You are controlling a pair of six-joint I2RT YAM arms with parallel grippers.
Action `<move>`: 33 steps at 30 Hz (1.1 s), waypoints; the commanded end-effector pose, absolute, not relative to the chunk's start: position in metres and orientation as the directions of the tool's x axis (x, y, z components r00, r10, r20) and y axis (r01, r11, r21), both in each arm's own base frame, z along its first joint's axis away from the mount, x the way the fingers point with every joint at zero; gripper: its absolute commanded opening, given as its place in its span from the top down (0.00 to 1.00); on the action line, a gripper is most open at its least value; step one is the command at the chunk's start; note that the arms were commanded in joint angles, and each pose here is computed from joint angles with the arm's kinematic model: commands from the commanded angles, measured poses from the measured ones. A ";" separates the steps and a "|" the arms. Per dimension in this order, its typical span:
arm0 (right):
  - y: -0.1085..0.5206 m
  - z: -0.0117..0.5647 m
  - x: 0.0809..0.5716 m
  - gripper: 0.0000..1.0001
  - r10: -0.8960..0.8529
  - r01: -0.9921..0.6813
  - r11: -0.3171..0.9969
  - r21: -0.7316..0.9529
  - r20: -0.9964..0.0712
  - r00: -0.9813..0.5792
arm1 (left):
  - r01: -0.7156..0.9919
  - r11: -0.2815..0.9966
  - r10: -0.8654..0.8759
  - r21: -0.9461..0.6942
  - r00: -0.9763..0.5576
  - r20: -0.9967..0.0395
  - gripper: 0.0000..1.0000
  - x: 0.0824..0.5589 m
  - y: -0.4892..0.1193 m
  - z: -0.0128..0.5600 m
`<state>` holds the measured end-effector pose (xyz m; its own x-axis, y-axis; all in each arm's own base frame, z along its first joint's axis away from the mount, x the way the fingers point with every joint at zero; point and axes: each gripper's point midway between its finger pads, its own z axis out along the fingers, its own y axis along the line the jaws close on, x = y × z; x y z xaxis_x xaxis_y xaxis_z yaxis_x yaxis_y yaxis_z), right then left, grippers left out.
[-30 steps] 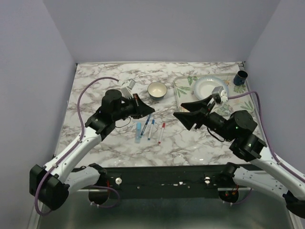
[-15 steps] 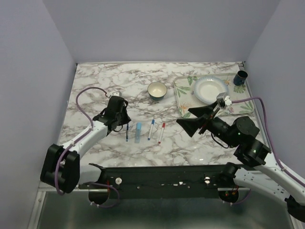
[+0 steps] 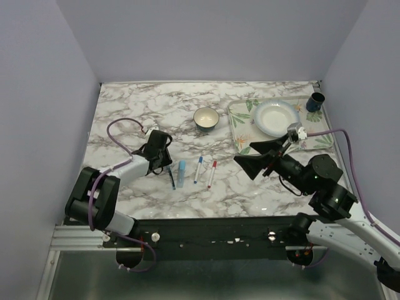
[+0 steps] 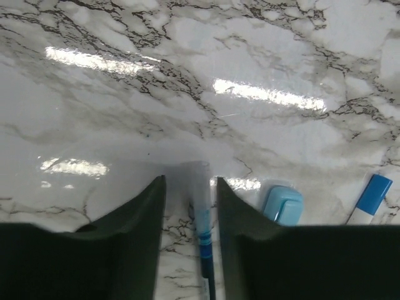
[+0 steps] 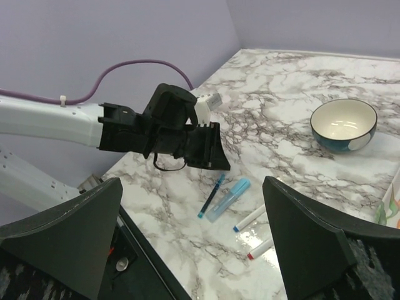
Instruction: Insert the pens into the pen caps
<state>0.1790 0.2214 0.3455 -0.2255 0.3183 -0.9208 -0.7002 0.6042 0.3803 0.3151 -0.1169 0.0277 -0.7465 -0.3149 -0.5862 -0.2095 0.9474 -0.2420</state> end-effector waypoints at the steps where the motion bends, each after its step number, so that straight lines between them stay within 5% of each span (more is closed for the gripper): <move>1: 0.222 0.331 0.185 0.00 0.285 -0.660 0.636 0.400 -0.916 -0.281 | -0.219 0.941 -0.336 -0.256 -0.681 -0.650 0.38 0.324 -0.110 0.071; 6: 0.223 0.316 0.185 0.00 0.256 -0.631 0.652 0.420 -0.906 -0.337 | 0.012 0.926 -0.295 -0.377 -0.599 -0.745 0.01 0.321 -0.134 0.167; 15: 0.187 0.327 0.192 0.00 0.319 -0.526 0.743 0.414 -0.910 -0.266 | 0.591 0.722 -0.168 -0.360 -0.354 -0.920 0.01 0.254 -0.181 0.303; 24: 0.177 0.356 0.190 0.00 0.394 -0.493 0.731 0.471 -0.882 -0.258 | 0.727 0.629 -0.293 -0.275 -0.106 -0.950 0.01 0.205 -0.174 0.333; 33: 0.196 0.325 0.202 0.00 0.363 -0.446 0.745 0.495 -0.863 -0.352 | 0.716 0.654 -0.261 -0.244 -0.089 -0.961 0.01 0.204 -0.170 0.334</move>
<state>0.1973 0.1962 0.3394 -0.3178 0.3678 -0.8739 -0.4914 0.7244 0.4835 0.2074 -0.1692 0.3265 -0.1206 -0.2868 -0.9504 0.6966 0.6576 -0.2869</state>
